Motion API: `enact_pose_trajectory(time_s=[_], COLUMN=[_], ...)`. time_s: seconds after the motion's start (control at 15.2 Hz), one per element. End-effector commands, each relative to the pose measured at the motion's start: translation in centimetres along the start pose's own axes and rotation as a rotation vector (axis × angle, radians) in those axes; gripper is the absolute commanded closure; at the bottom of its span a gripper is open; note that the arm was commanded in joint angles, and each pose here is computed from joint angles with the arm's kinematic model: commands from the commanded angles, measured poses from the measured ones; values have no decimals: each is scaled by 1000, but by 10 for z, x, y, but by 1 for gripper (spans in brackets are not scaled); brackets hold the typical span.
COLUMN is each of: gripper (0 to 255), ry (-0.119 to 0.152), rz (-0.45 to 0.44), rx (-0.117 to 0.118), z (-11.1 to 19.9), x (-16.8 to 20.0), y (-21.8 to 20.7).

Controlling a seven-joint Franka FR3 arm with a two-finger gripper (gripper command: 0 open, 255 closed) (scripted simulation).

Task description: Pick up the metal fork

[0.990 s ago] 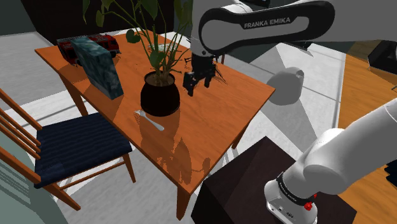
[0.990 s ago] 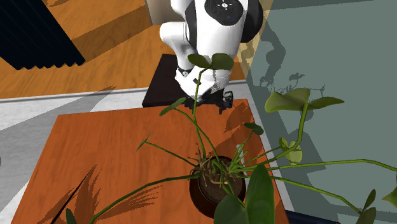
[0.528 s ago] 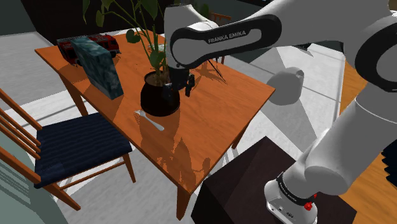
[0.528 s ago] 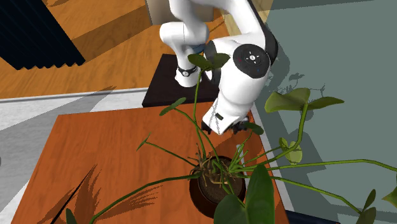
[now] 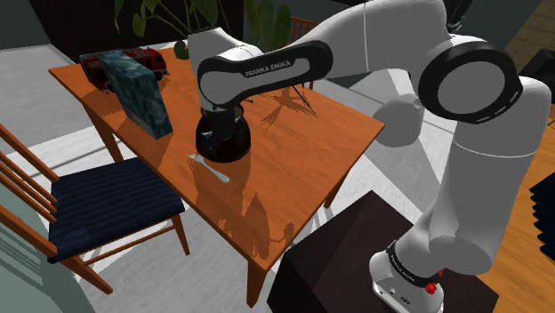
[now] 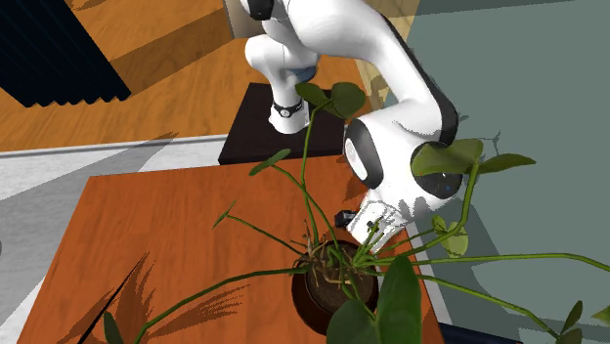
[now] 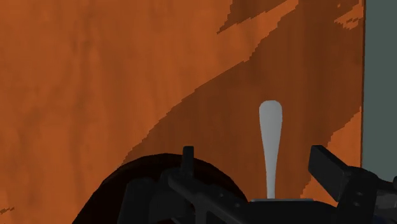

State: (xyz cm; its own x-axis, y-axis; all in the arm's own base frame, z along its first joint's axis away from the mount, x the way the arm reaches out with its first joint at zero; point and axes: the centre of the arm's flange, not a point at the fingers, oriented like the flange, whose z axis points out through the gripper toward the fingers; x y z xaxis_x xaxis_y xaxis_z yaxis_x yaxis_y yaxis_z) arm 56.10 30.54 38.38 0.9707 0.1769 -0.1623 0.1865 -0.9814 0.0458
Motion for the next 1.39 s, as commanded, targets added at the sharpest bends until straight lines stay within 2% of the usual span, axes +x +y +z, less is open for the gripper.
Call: enact_pose_trajectory(time_s=[0.0, 0.13, 0.73, 0.79, 0.99, 1.32], gripper=[0, 0, 0, 255, 255, 255], ry=[47, 36, 36, 37, 37, 37], rz=[-8, -14, -14, -14, -15, -14], rx=[33, 36, 36, 36, 38, 38], z=[17, 28, 68, 74, 60, 60], x=[27, 43, 49, 52, 41, 42], y=[-19, -34, -36, -33, -34, -35])
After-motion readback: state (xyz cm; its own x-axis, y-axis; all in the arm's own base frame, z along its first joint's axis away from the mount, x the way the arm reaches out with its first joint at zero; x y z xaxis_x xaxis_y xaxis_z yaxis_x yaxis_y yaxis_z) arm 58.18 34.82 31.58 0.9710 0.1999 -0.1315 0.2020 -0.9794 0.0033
